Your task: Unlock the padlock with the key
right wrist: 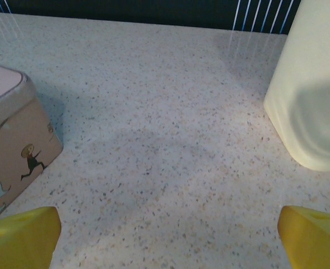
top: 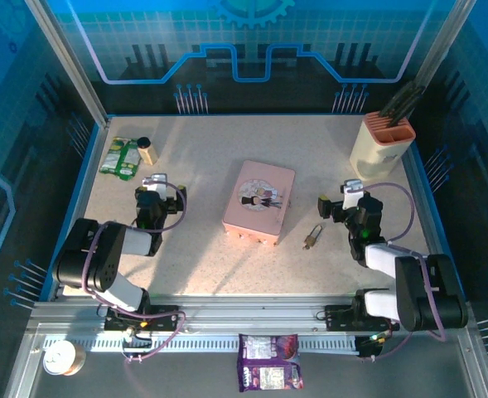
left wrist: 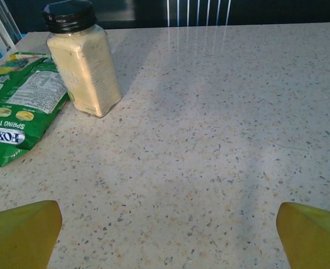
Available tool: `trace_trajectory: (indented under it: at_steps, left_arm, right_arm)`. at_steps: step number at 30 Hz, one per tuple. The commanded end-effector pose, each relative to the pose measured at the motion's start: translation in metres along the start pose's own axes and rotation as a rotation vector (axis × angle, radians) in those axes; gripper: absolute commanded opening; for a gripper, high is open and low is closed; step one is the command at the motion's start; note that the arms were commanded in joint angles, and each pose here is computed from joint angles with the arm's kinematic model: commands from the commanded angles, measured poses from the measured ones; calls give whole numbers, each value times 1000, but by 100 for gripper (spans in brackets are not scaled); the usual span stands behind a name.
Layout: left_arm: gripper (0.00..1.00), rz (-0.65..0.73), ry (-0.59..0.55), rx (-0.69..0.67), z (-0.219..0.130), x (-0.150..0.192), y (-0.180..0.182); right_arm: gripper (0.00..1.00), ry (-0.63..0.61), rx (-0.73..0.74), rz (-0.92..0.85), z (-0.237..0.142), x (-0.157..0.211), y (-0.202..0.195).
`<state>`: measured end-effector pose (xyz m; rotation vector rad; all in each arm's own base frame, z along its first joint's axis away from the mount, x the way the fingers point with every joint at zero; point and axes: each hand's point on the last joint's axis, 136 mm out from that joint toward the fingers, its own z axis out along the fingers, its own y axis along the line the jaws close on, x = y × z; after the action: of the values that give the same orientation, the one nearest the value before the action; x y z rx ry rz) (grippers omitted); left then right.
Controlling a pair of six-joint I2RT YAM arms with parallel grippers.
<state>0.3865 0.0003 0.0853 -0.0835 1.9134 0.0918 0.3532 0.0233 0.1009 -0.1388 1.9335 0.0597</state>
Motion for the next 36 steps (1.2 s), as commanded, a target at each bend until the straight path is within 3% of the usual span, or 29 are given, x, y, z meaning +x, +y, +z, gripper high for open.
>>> trace_trajectory:
  at_steps: [1,4,10,13,20,36]
  left_arm:
    - [99,-41,-51,19,3,-16,-1]
    - [99,-65,-52,-52,4,-16,12]
    - [99,-67,-51,-60,4,-15,13]
    - [99,-69,-50,-58,4,-15,13]
    - [99,-69,-51,-59,4,-16,13]
    - [99,-69,-51,-59,4,-16,13]
  right_arm:
    - [100,-116,10,7,6,-35,-7]
    - [100,-119,15,30,15,-29,-9]
    - [100,-123,37,36,30,-16,-13]
    - [100,-58,29,22,40,-15,-9]
    - [100,-64,207,11,36,-14,-25]
    - [99,-55,198,0,38,-14,-22]
